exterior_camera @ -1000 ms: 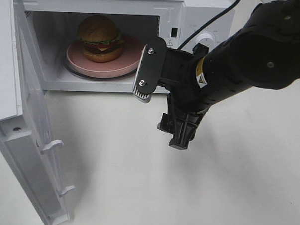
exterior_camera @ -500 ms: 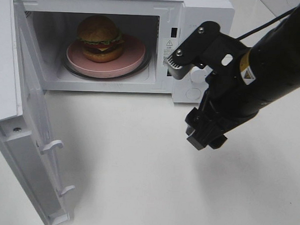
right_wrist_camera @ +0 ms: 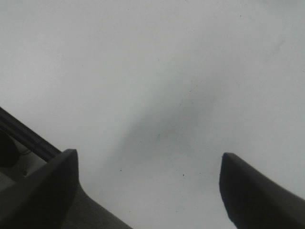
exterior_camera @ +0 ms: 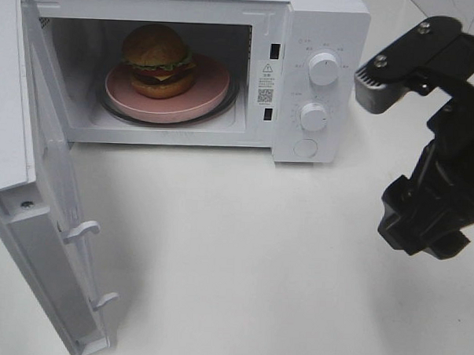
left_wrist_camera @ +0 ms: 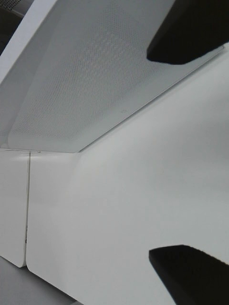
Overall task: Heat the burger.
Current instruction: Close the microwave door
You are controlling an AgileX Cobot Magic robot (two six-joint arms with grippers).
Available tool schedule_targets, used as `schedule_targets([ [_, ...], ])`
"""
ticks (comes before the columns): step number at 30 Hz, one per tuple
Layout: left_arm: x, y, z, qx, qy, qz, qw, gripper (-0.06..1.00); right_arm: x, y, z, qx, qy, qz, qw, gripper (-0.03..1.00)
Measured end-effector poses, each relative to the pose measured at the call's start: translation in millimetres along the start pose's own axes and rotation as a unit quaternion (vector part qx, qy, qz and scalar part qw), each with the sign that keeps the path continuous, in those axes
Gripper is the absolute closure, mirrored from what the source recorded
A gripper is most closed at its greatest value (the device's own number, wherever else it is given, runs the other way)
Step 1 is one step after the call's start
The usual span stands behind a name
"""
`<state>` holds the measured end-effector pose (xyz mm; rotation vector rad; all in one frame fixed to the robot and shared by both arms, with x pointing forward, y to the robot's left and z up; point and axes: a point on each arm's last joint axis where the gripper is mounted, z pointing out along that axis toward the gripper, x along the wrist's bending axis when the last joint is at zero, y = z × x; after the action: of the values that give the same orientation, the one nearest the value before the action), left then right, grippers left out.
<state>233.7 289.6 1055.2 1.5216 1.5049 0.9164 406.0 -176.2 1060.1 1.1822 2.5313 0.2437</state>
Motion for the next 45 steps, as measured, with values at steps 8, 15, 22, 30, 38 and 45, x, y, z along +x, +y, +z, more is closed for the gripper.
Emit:
schedule_targets([
  [8, 0.0, 0.0, 0.0, 0.000, 0.000, 0.000, 1.000, -0.03, -4.1, -17.6, -29.6, -0.043, 0.018, 0.027, 0.999, 0.21],
  [15, 0.0, 0.0, 0.0, 0.000, 0.000, 0.000, 1.000, -0.03, -20.6, -39.6, -41.6, -0.044, 0.011, 0.090, 0.995, 0.21],
  [22, 0.0, 0.0, 0.0, 0.000, 0.000, 0.000, 1.000, -0.03, -36.7, -71.9, -33.3, -0.029, -0.015, 0.160, 0.987, 0.21],
  [30, 0.0, 0.0, 0.0, 0.000, 0.000, 0.000, 1.000, -0.03, -41.5, -125.5, -36.3, -0.079, -0.058, 0.263, 0.960, 0.21],
  [38, 0.0, 0.0, 0.0, 0.000, 0.000, 0.000, 1.000, -0.03, -31.2, -161.6, -42.4, -0.148, -0.092, 0.316, 0.933, 0.21],
  [45, 0.0, 0.0, 0.0, 0.000, 0.000, 0.000, 1.000, -0.03, -15.6, -190.0, -52.9, -0.239, -0.126, 0.355, 0.895, 0.21],
])
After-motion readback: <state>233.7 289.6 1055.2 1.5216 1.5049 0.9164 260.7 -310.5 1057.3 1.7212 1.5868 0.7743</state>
